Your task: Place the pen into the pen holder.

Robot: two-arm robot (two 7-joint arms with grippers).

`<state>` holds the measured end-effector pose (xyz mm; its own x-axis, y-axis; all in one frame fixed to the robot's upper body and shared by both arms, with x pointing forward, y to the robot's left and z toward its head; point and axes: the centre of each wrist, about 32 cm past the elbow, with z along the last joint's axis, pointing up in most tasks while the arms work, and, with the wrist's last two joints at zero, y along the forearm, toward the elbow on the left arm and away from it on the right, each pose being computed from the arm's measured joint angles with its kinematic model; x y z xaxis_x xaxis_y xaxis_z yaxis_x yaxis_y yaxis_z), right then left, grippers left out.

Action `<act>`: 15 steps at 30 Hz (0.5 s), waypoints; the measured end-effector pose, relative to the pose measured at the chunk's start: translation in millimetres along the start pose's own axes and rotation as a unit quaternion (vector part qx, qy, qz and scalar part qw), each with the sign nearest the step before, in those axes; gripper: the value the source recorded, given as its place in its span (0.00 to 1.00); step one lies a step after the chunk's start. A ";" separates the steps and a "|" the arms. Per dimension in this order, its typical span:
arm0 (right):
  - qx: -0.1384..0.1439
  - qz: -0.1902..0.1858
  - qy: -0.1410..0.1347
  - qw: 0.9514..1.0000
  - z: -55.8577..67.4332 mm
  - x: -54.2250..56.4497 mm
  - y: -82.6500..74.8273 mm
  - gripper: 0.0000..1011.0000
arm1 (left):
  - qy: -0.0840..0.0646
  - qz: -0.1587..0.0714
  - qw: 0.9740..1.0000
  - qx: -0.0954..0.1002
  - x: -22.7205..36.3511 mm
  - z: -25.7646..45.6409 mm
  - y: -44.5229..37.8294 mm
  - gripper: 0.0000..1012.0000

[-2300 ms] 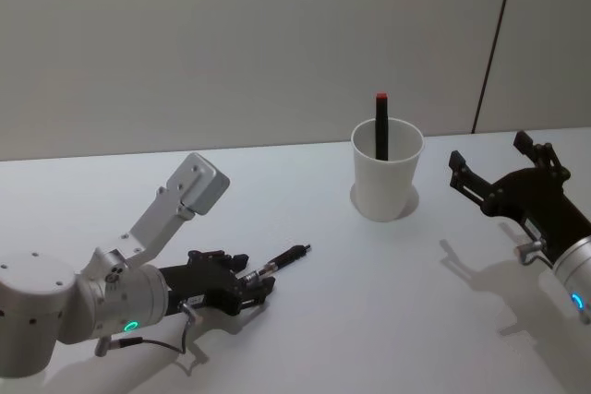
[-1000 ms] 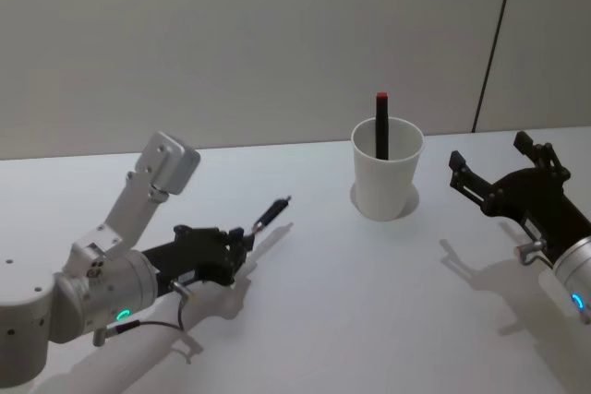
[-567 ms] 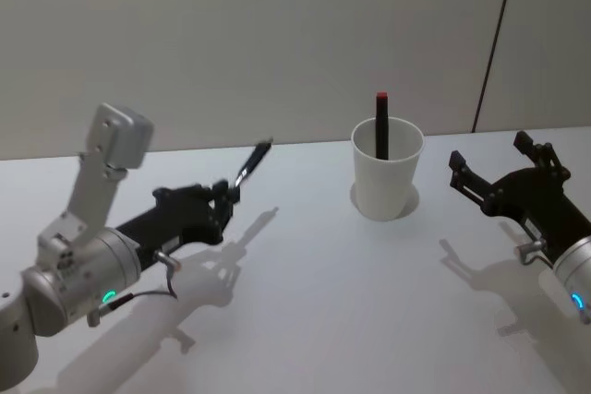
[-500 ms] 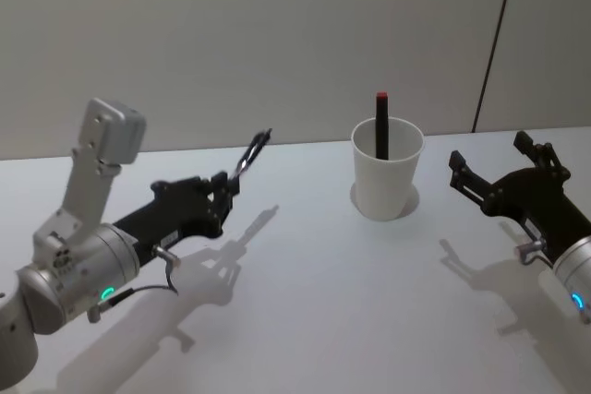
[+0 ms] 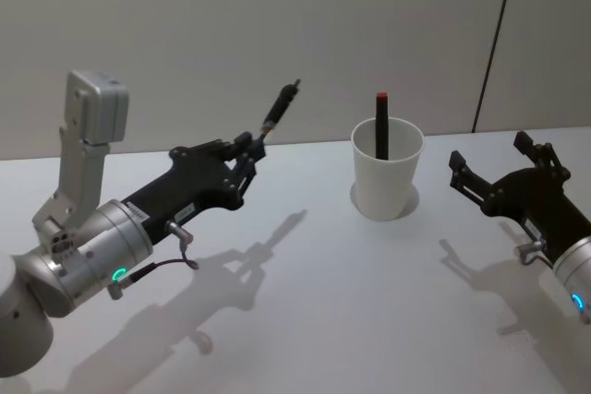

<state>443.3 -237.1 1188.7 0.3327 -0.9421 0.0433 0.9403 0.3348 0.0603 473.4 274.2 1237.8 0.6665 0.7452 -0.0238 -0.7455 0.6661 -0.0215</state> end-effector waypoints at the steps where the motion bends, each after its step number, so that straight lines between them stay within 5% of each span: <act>1: 0.000 0.000 0.000 1.000 0.0 0.0 0.0 0.99 | 0.001 -0.009 1.000 -0.003 -0.4 0.3 -2.0 0.13; 15: 0.000 0.000 0.000 1.000 0.0 0.0 0.0 0.99 | 0.010 -0.099 0.995 -0.019 -8.2 3.4 -27.9 0.13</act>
<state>443.3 -237.1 1188.7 0.3327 -0.9420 0.0433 0.9403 0.3349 0.0604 488.7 249.6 1242.0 0.8002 0.5987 -0.0346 -0.5996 0.7976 -0.0651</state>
